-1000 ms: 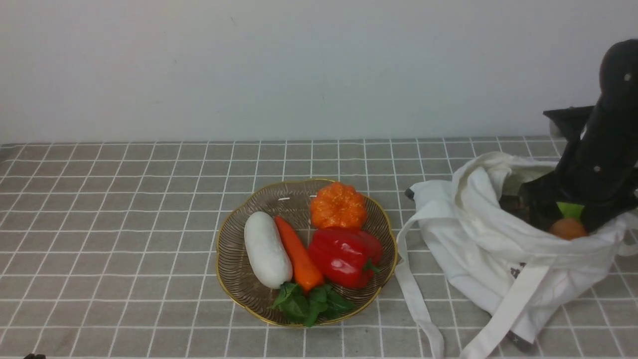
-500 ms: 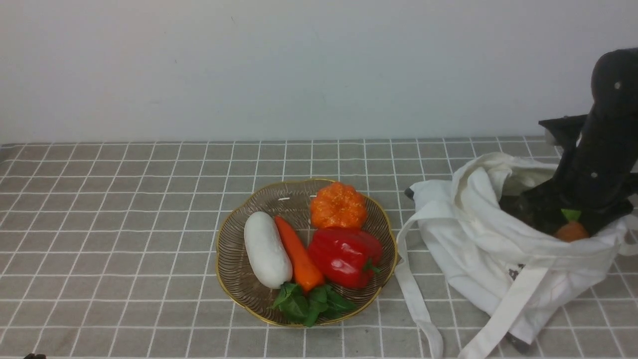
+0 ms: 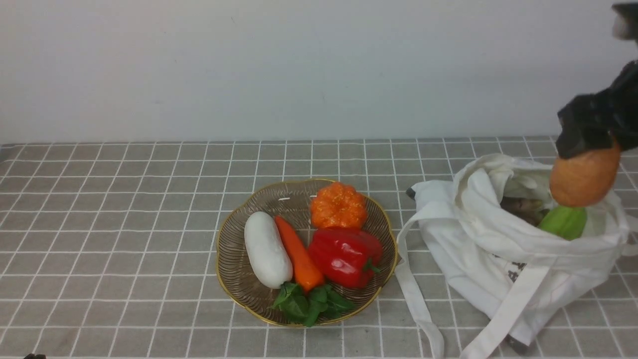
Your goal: Take vegetables from bag on grey coffee tablecloth place on plate.
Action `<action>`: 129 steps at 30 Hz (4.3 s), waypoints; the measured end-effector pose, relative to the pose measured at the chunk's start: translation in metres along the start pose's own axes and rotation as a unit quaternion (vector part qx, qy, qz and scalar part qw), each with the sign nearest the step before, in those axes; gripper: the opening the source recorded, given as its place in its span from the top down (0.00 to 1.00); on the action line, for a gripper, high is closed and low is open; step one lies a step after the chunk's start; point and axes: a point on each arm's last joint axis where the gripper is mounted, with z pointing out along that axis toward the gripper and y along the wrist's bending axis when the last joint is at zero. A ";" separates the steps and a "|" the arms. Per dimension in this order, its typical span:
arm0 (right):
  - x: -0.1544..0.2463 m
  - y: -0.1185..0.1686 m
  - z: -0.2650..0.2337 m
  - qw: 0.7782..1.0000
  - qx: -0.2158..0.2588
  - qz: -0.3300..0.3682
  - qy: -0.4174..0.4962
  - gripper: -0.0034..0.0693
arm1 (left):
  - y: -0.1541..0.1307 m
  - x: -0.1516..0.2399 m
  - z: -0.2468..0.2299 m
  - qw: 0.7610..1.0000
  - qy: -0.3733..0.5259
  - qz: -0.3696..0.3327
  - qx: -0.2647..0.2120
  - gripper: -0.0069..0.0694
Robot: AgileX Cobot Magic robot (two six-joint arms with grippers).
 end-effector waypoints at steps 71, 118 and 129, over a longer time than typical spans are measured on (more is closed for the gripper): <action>0.073 0.076 -0.232 0.936 -0.127 -0.144 -0.296 0.97 | 0.000 0.000 0.000 1.000 0.000 0.000 0.000 0.92; 0.284 0.008 -0.061 0.872 -0.110 -0.107 -0.464 0.97 | 0.000 0.000 0.000 1.000 0.000 0.000 0.000 0.92; 0.310 -0.018 0.007 0.912 0.099 0.001 -0.398 0.97 | 0.000 0.000 0.000 1.000 0.000 0.000 0.000 0.92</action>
